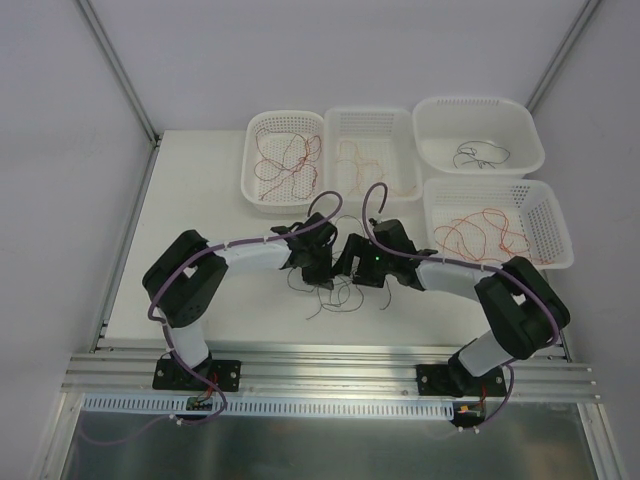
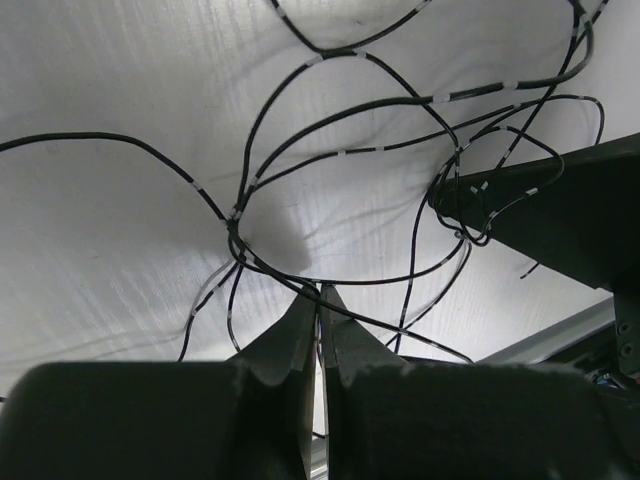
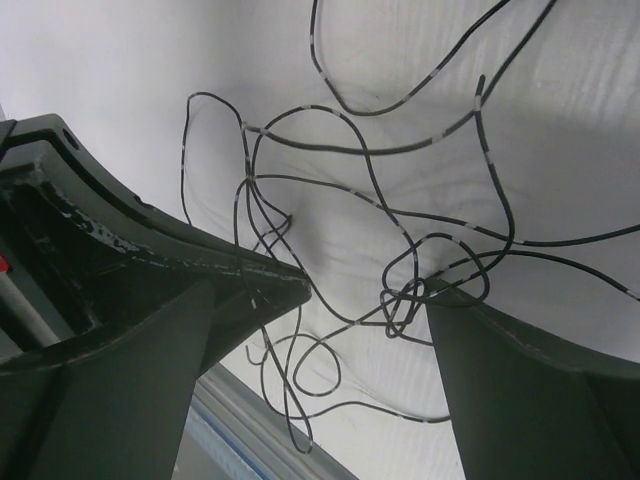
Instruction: Untangle the cables
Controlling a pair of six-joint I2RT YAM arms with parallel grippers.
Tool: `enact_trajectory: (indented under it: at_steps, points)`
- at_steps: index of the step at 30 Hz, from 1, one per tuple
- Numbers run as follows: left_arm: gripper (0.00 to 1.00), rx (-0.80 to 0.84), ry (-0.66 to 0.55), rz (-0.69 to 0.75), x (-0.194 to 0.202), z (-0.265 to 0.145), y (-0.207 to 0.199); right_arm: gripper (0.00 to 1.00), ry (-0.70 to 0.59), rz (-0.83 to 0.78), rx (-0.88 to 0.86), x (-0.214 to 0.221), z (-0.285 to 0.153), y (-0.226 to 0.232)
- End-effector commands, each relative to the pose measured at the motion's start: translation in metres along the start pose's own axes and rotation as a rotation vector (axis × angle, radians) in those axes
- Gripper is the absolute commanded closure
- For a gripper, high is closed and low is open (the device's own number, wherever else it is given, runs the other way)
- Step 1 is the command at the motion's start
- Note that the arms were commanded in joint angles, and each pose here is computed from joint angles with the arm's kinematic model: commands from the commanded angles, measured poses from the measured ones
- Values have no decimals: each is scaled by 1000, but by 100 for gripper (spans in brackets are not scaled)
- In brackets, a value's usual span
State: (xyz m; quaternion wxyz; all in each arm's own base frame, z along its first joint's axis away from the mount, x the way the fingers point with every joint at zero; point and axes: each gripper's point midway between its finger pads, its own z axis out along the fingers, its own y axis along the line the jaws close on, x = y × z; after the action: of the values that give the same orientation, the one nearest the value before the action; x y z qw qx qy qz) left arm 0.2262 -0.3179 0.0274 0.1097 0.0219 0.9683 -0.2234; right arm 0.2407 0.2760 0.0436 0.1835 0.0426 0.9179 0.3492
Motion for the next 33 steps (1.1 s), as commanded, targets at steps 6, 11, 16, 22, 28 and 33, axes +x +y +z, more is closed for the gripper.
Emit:
enact_trajectory:
  at_steps: [6,11,16,22,28,33]
  points:
    - [100,36,-2,-33,3,3,-9,49,45,-1,76,19,9,-18]
    - [100,48,-2,-36,3,1,-11,78,48,2,115,23,10,-29]
    - [100,64,-19,-26,3,-9,-13,99,37,-22,154,20,7,-36]
    - [74,113,-88,0,-2,-42,-17,99,-10,-95,202,8,-15,-35]
    - [39,218,-216,42,-23,-110,-23,99,-130,-247,225,-29,-69,-5]
    - [16,253,-394,139,-43,-190,-20,99,-215,-389,277,-54,-134,18]
